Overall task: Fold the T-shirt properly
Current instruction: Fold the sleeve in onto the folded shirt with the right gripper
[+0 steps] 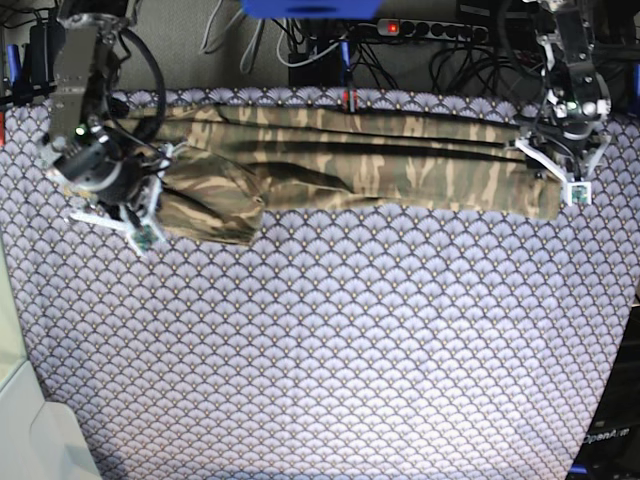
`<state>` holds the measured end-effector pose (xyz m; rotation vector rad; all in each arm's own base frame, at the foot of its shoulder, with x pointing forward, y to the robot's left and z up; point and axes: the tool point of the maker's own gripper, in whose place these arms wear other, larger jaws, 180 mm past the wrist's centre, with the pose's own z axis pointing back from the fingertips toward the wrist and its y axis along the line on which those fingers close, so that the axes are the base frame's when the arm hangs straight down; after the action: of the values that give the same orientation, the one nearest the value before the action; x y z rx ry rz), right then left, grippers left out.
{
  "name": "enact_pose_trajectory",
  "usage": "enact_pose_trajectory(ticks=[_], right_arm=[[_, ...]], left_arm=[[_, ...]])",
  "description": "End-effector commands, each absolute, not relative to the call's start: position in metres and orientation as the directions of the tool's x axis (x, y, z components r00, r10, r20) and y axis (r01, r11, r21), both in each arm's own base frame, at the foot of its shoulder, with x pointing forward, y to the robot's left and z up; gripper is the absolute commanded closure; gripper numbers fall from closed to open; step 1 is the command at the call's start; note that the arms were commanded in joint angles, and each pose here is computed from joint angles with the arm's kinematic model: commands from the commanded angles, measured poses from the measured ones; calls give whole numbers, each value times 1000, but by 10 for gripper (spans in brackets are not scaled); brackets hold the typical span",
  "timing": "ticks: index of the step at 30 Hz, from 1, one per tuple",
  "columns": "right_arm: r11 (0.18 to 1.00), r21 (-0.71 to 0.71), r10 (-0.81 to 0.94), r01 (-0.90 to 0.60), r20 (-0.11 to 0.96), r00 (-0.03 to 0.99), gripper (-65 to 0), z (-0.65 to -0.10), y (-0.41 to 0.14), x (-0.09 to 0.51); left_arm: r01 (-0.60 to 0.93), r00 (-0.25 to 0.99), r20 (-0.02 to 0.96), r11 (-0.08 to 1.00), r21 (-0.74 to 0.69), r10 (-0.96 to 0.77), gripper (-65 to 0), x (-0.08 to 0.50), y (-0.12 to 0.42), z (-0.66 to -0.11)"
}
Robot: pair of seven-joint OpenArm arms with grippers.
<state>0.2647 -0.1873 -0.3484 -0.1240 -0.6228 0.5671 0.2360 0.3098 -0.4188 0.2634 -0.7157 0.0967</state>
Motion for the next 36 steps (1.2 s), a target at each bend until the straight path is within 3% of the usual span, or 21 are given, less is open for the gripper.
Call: enact_pose_trajectory(ticks=[1,10,36], right_arm=[[844,-306,535,-441,532,656,0,-339,-197,269],[901,-343,418,-266,516,748,0,-333,-261,253],[938,-209,339,-277,391,856,0,-396,-258,208]], left_arm=[[-179,737,676,959,221,-19,-325,241,315,-410],[-177,737,676,958,226,-23,-325,241,317,-409],[-172,745,667,957,231,-27,-325,237,318,-412]])
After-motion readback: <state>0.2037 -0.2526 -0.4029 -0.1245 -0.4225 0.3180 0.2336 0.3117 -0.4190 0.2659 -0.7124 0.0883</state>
